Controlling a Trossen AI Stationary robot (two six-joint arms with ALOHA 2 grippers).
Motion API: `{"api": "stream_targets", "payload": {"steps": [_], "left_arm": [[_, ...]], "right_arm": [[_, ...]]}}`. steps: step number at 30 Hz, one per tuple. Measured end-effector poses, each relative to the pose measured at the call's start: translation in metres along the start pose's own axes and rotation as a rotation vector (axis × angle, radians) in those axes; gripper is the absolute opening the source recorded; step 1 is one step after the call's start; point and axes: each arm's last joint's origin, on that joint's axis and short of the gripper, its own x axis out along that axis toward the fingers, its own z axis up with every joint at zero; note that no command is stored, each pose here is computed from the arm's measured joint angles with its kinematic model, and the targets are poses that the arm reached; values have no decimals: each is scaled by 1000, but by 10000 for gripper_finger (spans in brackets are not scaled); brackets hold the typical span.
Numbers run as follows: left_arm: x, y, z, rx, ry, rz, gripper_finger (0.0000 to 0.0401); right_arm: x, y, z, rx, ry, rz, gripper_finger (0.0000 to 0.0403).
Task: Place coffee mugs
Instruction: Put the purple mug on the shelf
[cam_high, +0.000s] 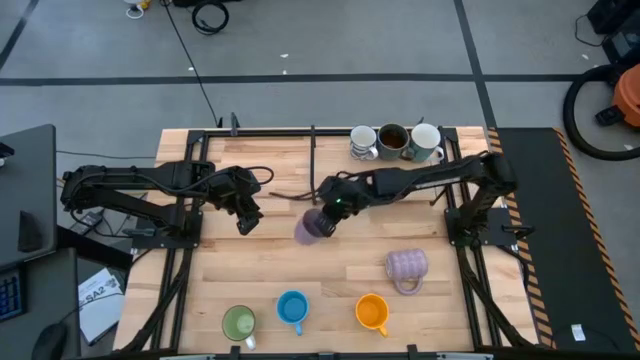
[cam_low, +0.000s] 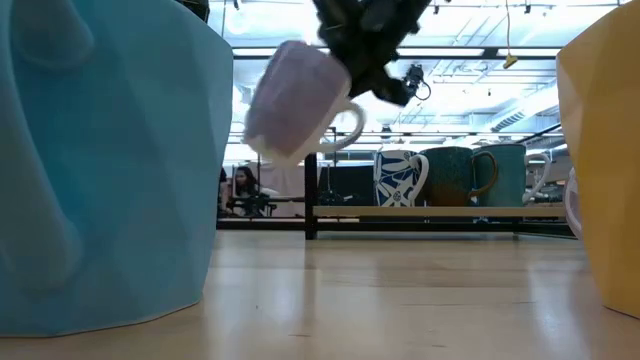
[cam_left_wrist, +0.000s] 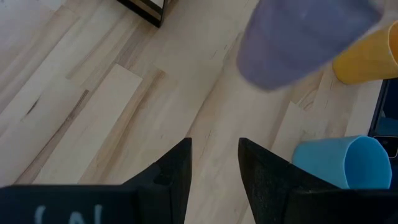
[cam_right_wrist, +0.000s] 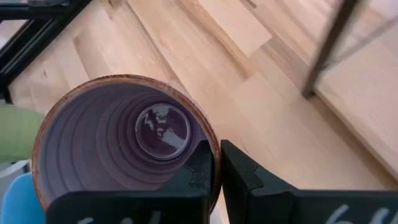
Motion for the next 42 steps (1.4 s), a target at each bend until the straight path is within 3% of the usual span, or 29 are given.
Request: {"api": "stream_targets", "payload": {"steps": [11,19,30,42], "left_arm": [[0,0,0,0,0,0,137],[0,0,0,0,0,0,137],[0,1,1,1,-18,29,137],[0,1,1,1,-32,41,137]], "right_arm": [[-82,-31,16,214,-126,-81,22],[-115,-67,37,354,-295,-176,23],[-118,-117,62,482,-358,-288,23],[-97,-129,70,487,-330,-346,23]]}}
